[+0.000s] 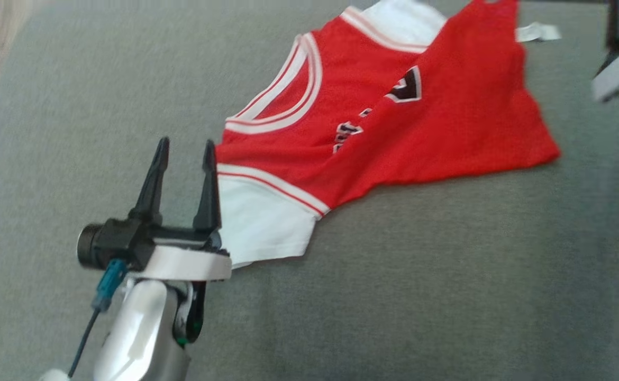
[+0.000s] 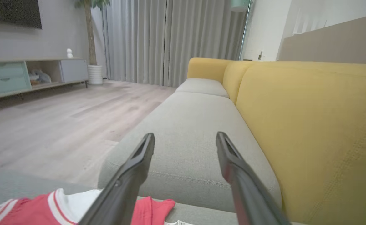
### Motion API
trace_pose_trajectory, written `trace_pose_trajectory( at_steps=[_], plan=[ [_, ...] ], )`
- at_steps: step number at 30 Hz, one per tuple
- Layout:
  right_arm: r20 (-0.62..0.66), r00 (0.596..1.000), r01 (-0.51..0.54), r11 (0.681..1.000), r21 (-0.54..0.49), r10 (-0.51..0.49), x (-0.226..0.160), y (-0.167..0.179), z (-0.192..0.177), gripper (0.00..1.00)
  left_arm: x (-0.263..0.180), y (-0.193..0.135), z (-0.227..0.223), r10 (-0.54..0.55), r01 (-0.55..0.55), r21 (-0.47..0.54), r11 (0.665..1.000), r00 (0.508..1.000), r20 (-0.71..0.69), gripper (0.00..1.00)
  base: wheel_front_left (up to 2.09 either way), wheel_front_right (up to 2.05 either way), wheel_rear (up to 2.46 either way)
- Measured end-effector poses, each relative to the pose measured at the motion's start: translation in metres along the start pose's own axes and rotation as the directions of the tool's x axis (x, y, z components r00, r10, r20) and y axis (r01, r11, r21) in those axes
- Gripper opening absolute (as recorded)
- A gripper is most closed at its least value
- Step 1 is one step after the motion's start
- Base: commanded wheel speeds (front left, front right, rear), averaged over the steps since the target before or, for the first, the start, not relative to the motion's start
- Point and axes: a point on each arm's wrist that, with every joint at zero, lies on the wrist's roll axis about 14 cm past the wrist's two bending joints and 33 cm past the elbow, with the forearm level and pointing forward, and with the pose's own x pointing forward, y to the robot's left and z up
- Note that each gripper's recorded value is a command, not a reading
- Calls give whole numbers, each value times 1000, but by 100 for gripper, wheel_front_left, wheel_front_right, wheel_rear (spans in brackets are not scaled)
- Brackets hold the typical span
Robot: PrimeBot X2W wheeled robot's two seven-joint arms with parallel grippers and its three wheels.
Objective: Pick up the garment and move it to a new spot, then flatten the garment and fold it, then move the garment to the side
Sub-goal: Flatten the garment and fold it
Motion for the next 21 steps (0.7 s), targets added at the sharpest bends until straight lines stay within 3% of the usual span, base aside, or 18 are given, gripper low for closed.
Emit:
trace_pose_trajectory(
  at_steps=[7,13,21],
  plan=[
    [96,993,50,990,134,-63,-74,9,14,100,-17,-10,4,-15,15,-37,999,1000,7,100,0,0,0],
    [34,994,93,968,232,-103,-149,38,-17,100,-39,-20,1,-34,34,-50,998,999,-3,100,0,0,0],
    [-10,993,115,963,245,-116,-206,48,-32,100,-57,-19,2,-26,27,-70,997,1000,2,100,0,0,0]
  ],
)
